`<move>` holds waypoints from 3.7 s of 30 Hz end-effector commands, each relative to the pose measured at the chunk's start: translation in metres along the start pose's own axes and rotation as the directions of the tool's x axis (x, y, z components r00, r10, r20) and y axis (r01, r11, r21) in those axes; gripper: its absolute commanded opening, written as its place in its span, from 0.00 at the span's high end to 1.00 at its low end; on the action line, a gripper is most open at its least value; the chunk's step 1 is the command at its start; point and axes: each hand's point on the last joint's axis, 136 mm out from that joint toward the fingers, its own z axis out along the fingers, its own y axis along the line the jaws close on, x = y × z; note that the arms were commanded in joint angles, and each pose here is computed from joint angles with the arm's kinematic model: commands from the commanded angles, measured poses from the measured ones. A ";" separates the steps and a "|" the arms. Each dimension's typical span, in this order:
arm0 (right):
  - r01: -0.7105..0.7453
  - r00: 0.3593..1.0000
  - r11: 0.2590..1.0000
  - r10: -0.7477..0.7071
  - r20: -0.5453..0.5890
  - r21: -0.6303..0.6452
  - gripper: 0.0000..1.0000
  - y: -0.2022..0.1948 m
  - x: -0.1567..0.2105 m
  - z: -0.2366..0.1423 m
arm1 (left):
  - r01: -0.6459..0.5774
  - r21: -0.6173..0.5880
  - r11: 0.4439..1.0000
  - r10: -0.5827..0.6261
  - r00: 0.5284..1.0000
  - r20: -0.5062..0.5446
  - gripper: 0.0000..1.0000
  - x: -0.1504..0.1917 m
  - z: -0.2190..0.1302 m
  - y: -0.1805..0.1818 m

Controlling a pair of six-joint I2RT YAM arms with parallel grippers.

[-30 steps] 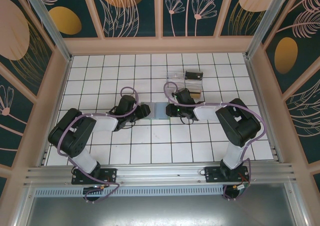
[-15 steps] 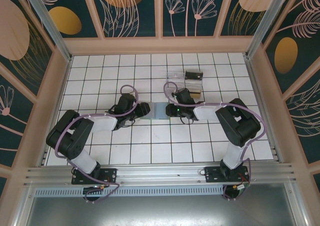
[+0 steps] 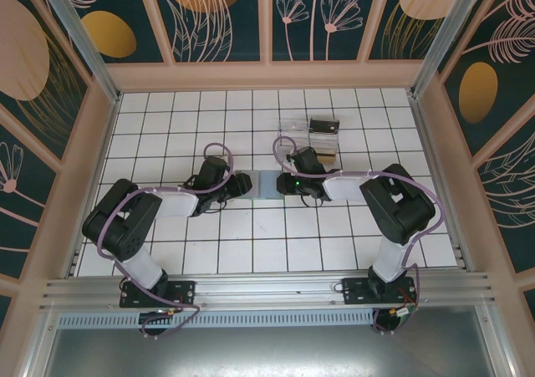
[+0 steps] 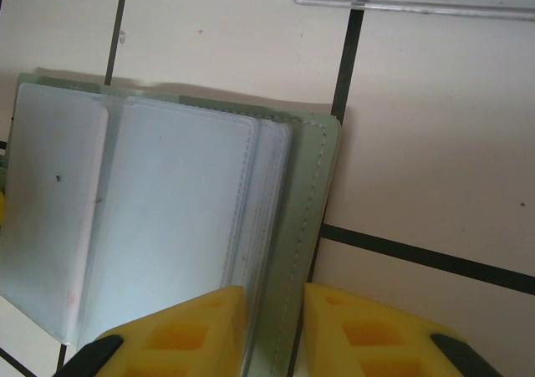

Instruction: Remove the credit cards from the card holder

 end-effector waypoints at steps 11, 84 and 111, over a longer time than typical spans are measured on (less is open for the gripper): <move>0.006 0.999 1.000 -0.006 -0.039 -0.005 0.73 0.004 0.009 0.007 | -0.019 0.065 0.998 0.023 0.998 -0.060 0.39 0.011 0.013 -0.016; -0.193 0.980 0.937 0.168 -0.108 -0.291 0.82 0.084 -0.028 0.013 | -0.092 -0.077 0.993 0.095 0.995 0.031 0.84 -0.012 0.011 0.021; -0.285 0.950 0.927 0.239 -0.203 -0.245 0.84 0.068 -0.010 0.034 | -0.057 -0.098 0.994 0.058 0.998 0.008 0.89 -0.002 0.013 0.031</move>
